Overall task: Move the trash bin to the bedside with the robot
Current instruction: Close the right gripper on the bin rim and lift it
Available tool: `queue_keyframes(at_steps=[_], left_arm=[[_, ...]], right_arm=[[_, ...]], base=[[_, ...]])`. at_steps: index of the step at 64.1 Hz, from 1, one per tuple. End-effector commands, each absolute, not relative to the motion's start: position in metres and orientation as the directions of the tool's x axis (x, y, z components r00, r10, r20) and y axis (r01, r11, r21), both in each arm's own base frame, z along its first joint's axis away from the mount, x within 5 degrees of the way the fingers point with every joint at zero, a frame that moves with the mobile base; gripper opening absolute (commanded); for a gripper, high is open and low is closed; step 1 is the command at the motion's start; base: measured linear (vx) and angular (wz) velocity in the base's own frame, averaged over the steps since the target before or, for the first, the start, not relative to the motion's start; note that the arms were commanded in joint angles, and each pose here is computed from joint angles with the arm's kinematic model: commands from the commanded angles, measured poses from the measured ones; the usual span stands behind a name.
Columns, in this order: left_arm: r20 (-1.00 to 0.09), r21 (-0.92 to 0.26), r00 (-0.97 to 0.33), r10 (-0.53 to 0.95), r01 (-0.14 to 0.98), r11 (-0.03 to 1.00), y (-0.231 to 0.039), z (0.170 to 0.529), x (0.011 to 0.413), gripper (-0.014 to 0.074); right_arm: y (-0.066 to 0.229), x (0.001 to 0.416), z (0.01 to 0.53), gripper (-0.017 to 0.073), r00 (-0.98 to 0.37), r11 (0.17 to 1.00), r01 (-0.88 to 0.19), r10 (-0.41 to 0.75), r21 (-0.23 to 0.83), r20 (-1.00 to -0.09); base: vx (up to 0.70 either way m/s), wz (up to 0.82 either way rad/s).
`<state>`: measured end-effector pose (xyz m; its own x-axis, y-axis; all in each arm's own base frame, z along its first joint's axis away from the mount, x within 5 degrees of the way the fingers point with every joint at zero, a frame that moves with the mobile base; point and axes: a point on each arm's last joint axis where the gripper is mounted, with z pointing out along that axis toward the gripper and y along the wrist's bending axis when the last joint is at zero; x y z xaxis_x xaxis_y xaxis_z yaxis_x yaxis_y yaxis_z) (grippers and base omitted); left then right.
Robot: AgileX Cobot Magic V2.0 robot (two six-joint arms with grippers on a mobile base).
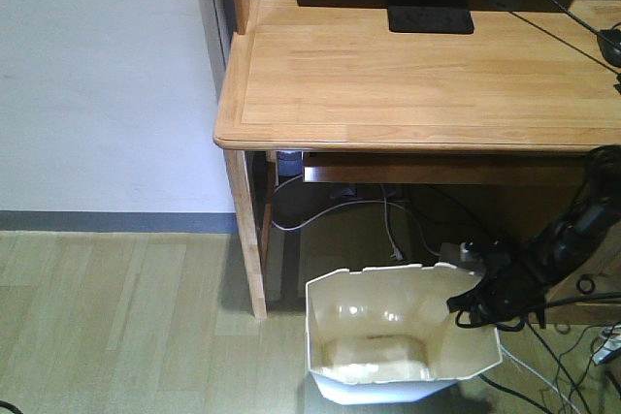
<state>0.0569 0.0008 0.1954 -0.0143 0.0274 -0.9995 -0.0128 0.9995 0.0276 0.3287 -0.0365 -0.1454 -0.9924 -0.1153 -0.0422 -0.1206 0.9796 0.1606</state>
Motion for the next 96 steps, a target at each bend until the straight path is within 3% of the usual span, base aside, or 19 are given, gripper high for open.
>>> queue_keyframes(at_steps=[1, 20, 35, 44, 96], left_arm=[[-0.998, 0.004, 0.065, 0.005, -0.005, 1.0, 0.0, 0.199, 0.056, -0.0006], [-0.998, 0.004, 0.065, 0.005, -0.005, 1.0, 0.0, 0.199, 0.056, -0.0006], [-0.998, 0.004, 0.065, 0.005, -0.005, 1.0, 0.0, 0.199, 0.056, -0.0006], [-0.998, 0.004, 0.065, 0.005, -0.005, 1.0, 0.0, 0.199, 0.056, -0.0006], [-0.998, 0.004, 0.065, 0.005, -0.005, 1.0, 0.0, 0.199, 0.056, -0.0006]], right_arm=[[-0.035, 0.34, -0.088, -0.0002, -0.985, 0.939, -0.145, -0.108, 0.313, -0.133], [-0.04, 0.322, -0.006, -0.0002, -0.961, 0.898, -0.143, -0.026, 0.415, -0.277], [-0.032, 0.299, 0.025, -0.0002, -0.955, 0.892, -0.155, -0.025, 0.425, -0.296], [-0.031, 0.294, 0.029, -0.0002, -0.949, 0.895, -0.188, -0.059, 0.406, -0.309], [-0.028, 0.296, 0.031, -0.0002, -0.949, 0.878, -0.166, -0.018, 0.45, -0.315]], base=[[0.0, 0.0], [0.0, 0.0], [0.0, 0.0], [0.0, 0.0], [0.0, 0.02]])
